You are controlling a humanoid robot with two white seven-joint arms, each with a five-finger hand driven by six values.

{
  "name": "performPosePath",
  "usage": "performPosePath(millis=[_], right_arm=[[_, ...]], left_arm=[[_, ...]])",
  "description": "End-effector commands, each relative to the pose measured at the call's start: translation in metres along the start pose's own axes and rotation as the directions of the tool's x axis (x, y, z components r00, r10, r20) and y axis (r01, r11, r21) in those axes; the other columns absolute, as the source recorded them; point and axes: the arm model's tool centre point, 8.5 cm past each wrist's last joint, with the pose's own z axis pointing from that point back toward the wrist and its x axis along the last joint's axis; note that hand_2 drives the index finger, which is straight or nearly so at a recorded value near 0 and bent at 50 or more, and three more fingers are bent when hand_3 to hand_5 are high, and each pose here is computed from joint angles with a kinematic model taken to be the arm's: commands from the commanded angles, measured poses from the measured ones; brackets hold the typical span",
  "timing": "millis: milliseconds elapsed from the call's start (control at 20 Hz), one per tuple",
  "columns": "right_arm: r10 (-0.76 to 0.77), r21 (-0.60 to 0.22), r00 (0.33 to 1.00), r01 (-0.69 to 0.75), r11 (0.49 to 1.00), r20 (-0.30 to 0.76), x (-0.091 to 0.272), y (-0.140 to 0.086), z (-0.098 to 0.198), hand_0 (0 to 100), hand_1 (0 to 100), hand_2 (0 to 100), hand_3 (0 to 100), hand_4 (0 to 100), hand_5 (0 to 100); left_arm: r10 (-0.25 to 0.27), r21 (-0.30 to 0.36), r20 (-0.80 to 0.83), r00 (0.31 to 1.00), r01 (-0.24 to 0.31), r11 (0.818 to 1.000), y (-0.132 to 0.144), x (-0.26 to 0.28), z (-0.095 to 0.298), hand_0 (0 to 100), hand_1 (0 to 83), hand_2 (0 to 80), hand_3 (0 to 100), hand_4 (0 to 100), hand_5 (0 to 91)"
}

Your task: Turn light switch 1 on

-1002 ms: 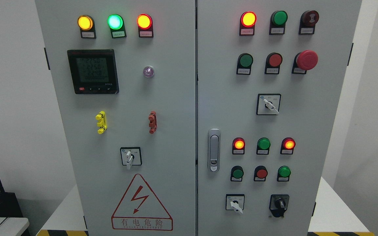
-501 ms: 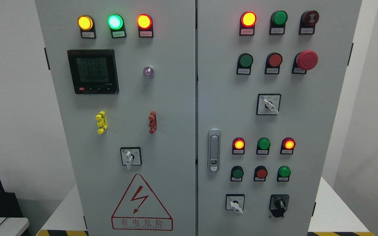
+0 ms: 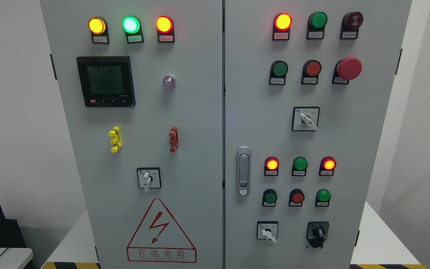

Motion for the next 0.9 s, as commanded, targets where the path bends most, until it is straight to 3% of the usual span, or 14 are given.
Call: performPosePath(millis=[0,251,451,601,852], right_arm=[[-0.008,0.002,1.000,0.008,1.000,-0.001,0.000,0.000,0.000,12,39,0,0,0,0],[-0.008,0.002,1.000,0.008,1.000,-0.001,0.000,0.000,0.000,12,39,0,0,0,0],[-0.008,0.002,1.000,0.008,1.000,-0.001,0.000,0.000,0.000,12,39,0,0,0,0],[-0.008,0.004,1.000,0.008,1.000,-0.001,0.000,0.001,0.000,12,39,0,0,0,0],[-0.008,0.002,1.000,0.008,1.000,-0.001,0.000,0.000,0.000,12,39,0,0,0,0]], left_arm=[[-0.092,0.135,0.401,0.911,0.041,0.990,0.044,0.142,0.015,39,13.5,0.0,17,27,0.0],[-0.140,0.146,0.546,0.826,0.070,0.987,0.044,0.199,0.032,41,12.4,0.0,29,37,4.5],[-0.172,0.164,0.698,0.695,0.078,0.983,0.035,0.248,0.046,41,12.6,0.0,39,45,10.5],[-0.195,0.161,0.773,0.604,0.110,0.981,0.023,0.268,0.055,37,15.9,10.3,43,51,15.7],[-0.176,0.116,0.818,0.548,0.143,0.983,0.001,0.294,0.050,30,23.2,30.5,53,61,26.7]])
